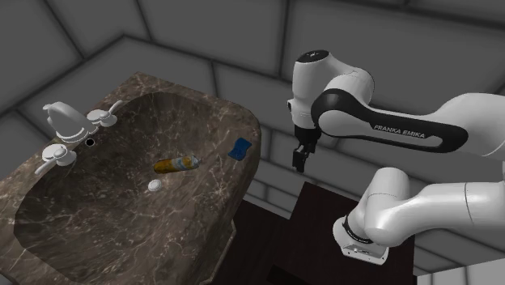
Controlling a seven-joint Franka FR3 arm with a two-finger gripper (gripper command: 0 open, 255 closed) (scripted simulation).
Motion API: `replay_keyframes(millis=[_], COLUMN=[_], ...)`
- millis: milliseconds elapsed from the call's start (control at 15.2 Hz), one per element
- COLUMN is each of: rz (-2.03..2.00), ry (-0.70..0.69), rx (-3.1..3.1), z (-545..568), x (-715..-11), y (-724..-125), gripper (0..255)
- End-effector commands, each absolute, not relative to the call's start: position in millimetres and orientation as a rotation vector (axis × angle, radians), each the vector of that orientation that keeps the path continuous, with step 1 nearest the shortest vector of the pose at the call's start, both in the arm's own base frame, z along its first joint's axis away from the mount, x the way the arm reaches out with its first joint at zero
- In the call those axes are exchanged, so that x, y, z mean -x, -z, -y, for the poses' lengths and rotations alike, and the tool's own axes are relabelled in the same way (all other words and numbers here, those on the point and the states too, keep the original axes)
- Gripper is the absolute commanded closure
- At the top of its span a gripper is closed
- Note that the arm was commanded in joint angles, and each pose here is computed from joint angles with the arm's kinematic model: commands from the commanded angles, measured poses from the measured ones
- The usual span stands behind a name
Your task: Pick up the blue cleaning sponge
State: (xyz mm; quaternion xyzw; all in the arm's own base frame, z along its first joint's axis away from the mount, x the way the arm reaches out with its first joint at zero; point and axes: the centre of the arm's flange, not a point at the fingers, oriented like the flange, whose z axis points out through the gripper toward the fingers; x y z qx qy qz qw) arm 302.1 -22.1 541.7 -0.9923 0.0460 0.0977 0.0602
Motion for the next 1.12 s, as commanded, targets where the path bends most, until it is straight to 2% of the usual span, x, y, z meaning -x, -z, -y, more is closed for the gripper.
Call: replay_keyframes(millis=[0, 1056], rz=[-0.139, -1.386], ry=[-0.296, -0.085], rx=[3.003, 2.773], z=[22, -84], x=[-302, -446], y=[-542, -618], gripper=[0, 0])
